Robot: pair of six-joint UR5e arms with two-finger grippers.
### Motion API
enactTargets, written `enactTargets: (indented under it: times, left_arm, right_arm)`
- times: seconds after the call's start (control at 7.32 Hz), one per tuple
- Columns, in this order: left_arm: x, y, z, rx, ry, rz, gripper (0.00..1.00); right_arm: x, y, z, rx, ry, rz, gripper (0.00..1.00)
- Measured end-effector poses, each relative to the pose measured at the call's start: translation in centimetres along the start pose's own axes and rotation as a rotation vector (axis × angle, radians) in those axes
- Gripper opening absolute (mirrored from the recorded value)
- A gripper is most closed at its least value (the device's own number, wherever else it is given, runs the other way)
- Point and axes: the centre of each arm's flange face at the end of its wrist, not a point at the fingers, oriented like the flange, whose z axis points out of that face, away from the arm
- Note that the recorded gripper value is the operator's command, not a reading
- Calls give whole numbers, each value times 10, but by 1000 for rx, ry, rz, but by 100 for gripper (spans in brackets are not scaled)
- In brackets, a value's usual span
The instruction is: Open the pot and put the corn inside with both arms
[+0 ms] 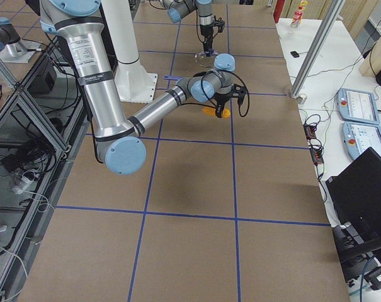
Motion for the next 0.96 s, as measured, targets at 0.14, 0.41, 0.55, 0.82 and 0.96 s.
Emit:
enactTargets:
  times: [0.14, 0.41, 0.55, 0.82, 0.96]
  left_arm:
    - [-38, 3, 7, 5, -3, 24, 55]
    - [-129, 15, 16, -5, 5, 75, 55]
    - [-173, 24, 19, -6, -4, 109, 55]
    - [-249, 51, 28, -8, 0, 160, 55]
    - [-276, 63, 32, -15, 11, 173, 55]
  right_arm:
    - [-33, 11, 0, -3, -13, 17, 40]
    - [-91, 41, 9, 0, -38, 42, 41]
    - [-115, 60, 16, 5, -46, 49, 41]
    - [-155, 93, 26, 12, -64, 55, 41]
    - [-171, 107, 30, 12, -72, 56, 41]
